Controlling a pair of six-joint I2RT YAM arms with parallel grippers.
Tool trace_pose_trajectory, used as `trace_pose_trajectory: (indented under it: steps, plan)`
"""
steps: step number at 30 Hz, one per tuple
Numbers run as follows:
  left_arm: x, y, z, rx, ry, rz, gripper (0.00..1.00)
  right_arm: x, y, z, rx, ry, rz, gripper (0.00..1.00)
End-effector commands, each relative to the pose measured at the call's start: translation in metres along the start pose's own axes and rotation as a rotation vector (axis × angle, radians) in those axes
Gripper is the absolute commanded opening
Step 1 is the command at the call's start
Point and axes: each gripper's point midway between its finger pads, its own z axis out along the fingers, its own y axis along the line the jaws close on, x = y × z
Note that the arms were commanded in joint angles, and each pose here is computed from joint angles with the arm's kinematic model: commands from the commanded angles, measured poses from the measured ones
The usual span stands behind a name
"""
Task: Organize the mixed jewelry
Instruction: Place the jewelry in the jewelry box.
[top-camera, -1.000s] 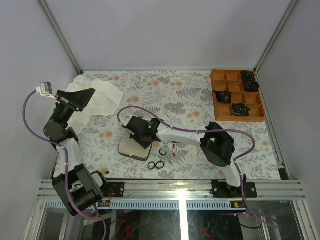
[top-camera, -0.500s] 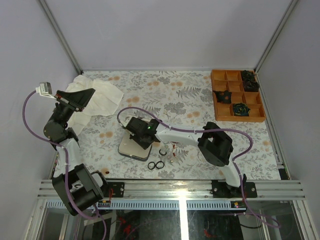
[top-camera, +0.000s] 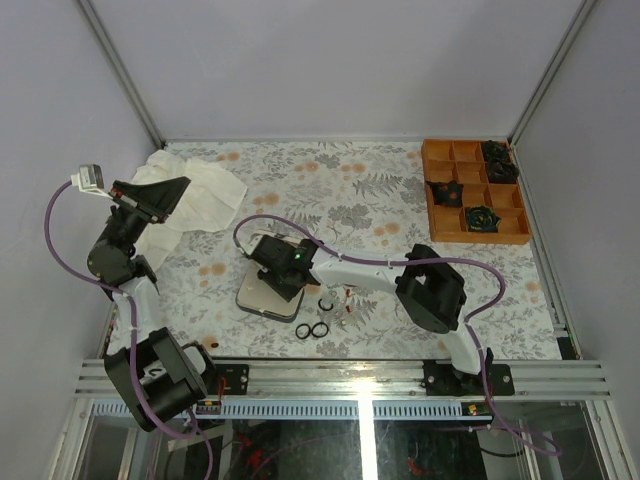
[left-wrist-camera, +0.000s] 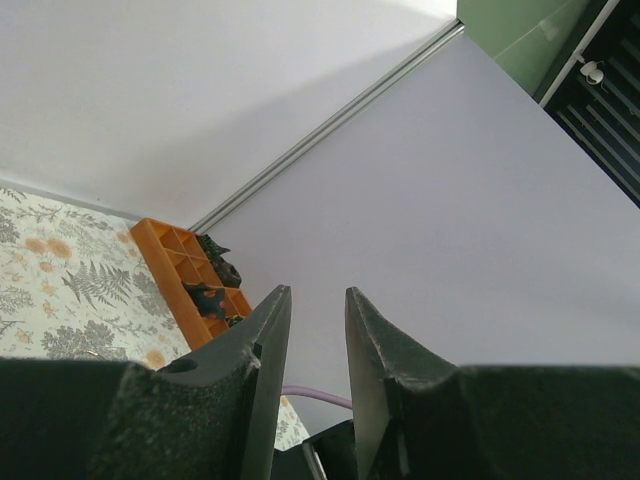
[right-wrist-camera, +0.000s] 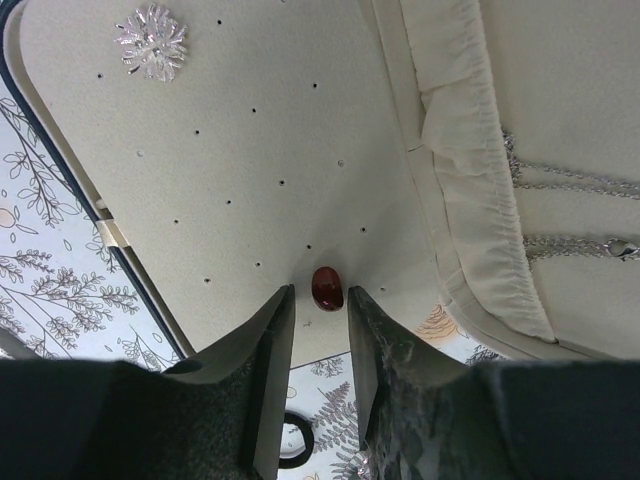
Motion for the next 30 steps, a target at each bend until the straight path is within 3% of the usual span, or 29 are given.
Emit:
trace_pose_trajectory:
  steps: [1, 10, 25, 28, 30]
  plan:
    - [0.004, -0.005, -0.004, 0.021, 0.010, 0.046, 0.28, -0.009, 0.003, -0.005, -0.002, -0.027, -0.003, 0.36]
    - [0.005, -0.006, -0.004, 0.020, 0.014, 0.053, 0.28, -0.027, -0.003, -0.031, 0.017, -0.098, 0.010, 0.50]
    - [0.003, 0.000, -0.004, -0.038, 0.011, 0.071, 0.30, -0.037, -0.020, -0.093, 0.060, -0.225, 0.052, 0.63]
    - [0.003, -0.001, -0.003, -0.055, 0.011, 0.078, 0.33, -0.032, -0.027, -0.109, 0.064, -0.245, 0.083, 0.65]
    - [0.003, -0.001, -0.003, -0.070, 0.010, 0.077, 0.42, -0.026, -0.033, -0.119, 0.060, -0.259, 0.117, 0.66]
